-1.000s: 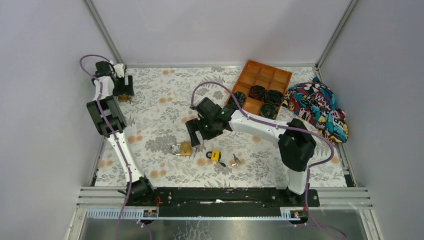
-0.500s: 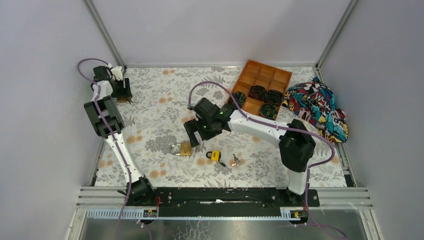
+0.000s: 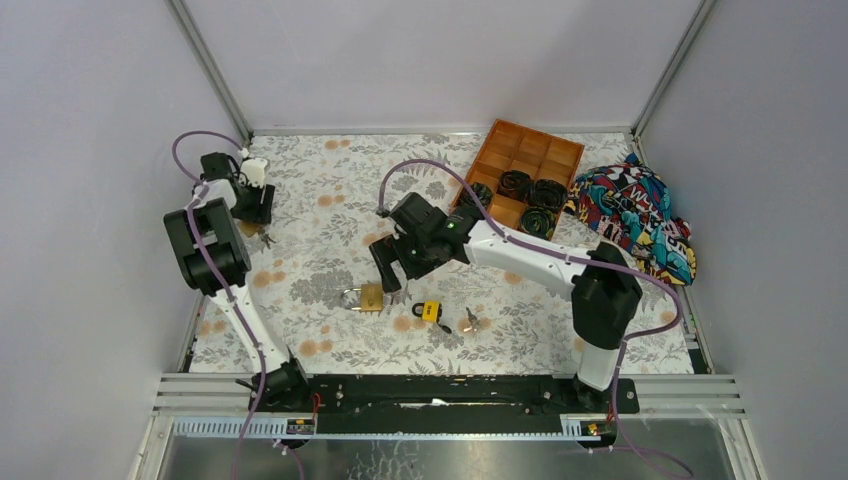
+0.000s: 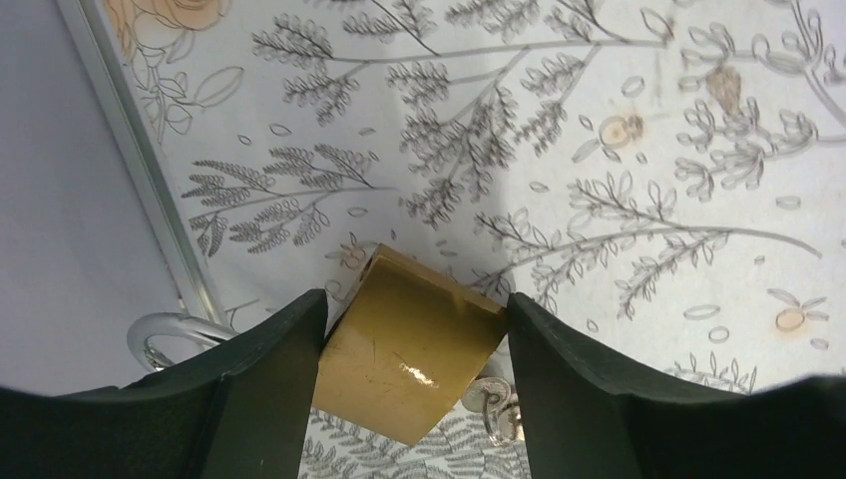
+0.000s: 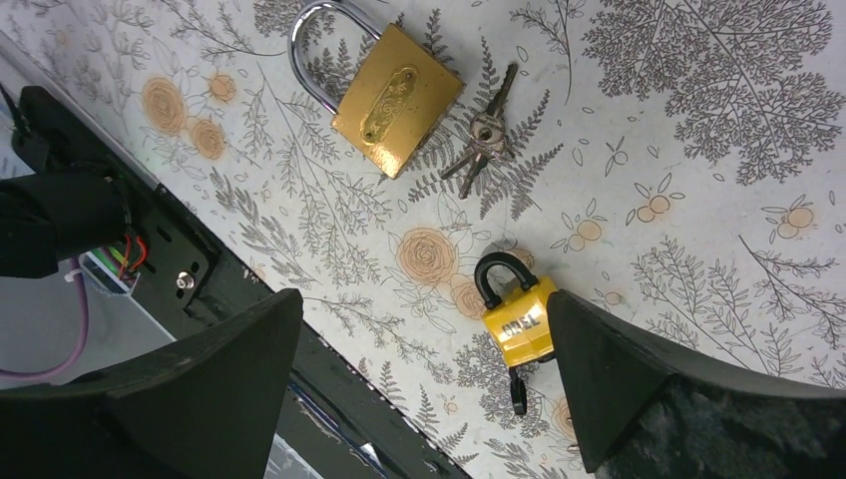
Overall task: Lock with the key
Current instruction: Remove the lock from the center of the board.
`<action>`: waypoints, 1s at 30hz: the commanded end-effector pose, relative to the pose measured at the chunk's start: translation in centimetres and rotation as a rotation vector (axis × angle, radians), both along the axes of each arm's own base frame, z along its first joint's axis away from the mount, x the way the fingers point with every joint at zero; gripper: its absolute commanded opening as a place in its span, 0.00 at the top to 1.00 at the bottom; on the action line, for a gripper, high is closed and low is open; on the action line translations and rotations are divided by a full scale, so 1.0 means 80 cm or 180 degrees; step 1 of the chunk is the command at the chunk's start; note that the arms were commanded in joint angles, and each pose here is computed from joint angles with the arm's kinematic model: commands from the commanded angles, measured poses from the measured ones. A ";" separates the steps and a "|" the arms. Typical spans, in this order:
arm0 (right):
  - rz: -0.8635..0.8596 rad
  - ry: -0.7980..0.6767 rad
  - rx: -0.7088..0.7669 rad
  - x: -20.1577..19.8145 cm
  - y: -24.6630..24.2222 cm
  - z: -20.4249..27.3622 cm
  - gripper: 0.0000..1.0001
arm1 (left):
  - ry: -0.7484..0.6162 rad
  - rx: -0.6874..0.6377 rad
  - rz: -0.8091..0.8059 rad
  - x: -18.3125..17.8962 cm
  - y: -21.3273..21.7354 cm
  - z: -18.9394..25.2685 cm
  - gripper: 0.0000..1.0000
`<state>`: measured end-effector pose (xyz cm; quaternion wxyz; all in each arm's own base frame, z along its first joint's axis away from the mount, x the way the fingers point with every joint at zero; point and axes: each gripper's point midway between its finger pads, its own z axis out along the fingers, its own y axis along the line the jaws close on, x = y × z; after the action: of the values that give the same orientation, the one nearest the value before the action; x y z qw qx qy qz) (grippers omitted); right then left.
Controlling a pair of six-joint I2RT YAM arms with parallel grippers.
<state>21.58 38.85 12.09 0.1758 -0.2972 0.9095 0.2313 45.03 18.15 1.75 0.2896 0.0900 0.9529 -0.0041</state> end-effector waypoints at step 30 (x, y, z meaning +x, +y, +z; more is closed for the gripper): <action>-0.0478 -0.0534 0.0057 0.012 -0.047 0.014 0.00 | 0.1185 -0.1275 -0.1065 -0.210 -0.422 -0.031 0.88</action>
<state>21.59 35.69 11.99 0.2269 -0.2703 0.9122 0.2083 32.54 -13.53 1.97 0.2104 0.2426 0.9231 -0.2115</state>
